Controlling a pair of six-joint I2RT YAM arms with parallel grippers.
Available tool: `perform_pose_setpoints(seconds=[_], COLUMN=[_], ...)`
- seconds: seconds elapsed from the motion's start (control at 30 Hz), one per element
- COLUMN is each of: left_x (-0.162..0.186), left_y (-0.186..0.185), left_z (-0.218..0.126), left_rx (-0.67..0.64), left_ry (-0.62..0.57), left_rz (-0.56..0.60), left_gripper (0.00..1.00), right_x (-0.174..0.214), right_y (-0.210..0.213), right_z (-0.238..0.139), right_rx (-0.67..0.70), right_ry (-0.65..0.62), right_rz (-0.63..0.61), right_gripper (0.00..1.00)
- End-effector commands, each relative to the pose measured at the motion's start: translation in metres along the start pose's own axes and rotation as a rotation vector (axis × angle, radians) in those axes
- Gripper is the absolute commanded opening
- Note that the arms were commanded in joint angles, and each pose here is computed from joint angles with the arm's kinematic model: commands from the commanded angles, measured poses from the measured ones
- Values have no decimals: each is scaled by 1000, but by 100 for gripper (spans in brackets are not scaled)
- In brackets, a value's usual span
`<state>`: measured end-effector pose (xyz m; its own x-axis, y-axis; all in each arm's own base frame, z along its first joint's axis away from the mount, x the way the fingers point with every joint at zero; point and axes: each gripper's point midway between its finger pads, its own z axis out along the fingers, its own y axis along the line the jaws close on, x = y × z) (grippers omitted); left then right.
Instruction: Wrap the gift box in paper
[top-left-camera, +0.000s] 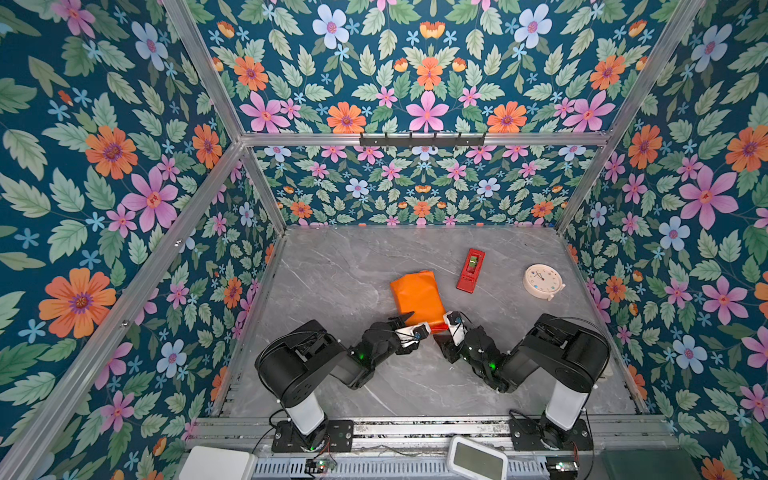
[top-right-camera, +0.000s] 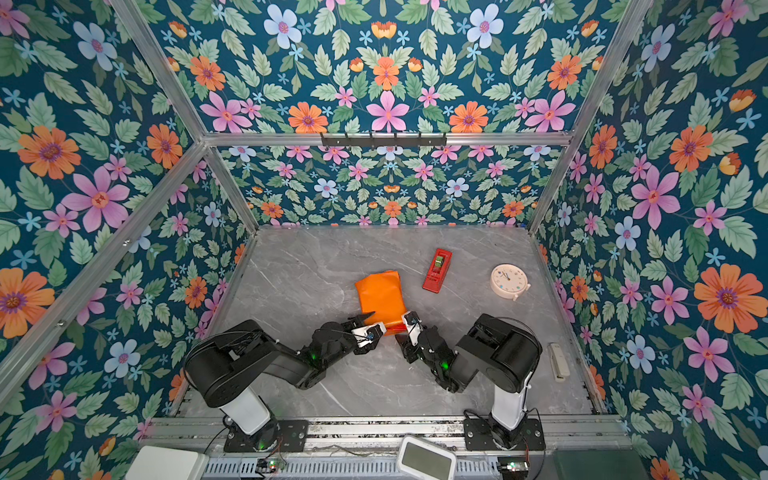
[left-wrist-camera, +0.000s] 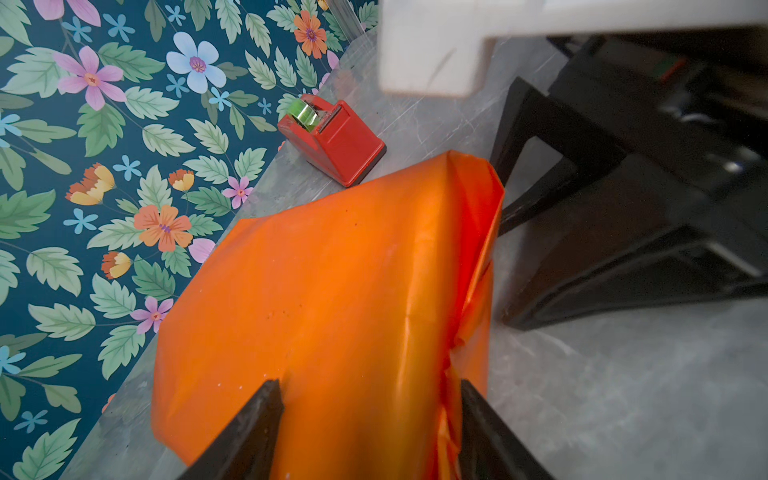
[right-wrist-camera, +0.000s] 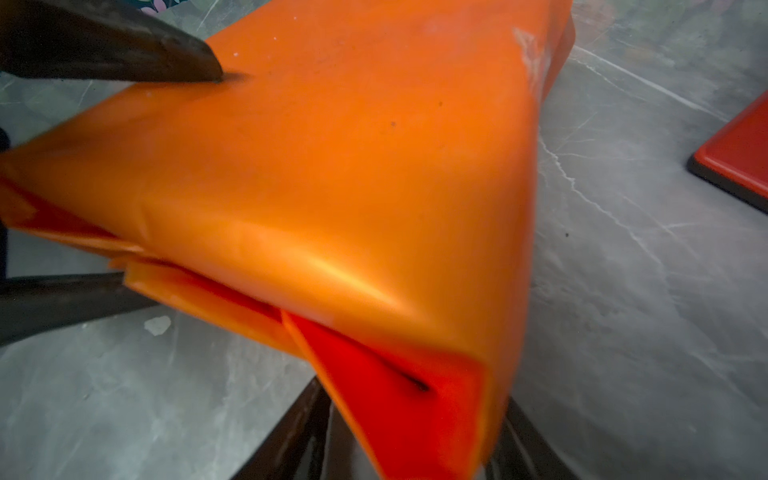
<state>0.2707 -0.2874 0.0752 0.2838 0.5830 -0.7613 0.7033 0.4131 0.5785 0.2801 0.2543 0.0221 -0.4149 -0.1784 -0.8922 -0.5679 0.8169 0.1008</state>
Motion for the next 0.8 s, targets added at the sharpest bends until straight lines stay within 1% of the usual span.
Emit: perform_pose_setpoints(seconds=[0.0, 0.17, 0.27, 0.43, 0.53, 0.77], left_x=[12, 15, 15, 15, 16, 15], left_y=[-12, -15, -16, -16, -17, -18], left_z=[1, 2, 2, 2, 1, 1], left_rx=[51, 62, 67, 69, 74, 77], left_ry=[40, 50, 49, 48, 48, 46], left_rz=[-24, -25, -25, -22, -20, -18], left_gripper=[65, 64, 63, 63, 63, 63], right_x=[7, 0, -6, -15, -20, -32], right_y=[-2, -2, -5, -12, -8, -8], right_z=[-2, -2, -1, -1, 2, 3], right_rx=[3, -1, 2, 9, -11, -23], right_ry=[30, 19, 0, -19, -22, -51], right_rz=[24, 48, 78, 130, 131, 170], right_gripper=[62, 73, 78, 83, 85, 87])
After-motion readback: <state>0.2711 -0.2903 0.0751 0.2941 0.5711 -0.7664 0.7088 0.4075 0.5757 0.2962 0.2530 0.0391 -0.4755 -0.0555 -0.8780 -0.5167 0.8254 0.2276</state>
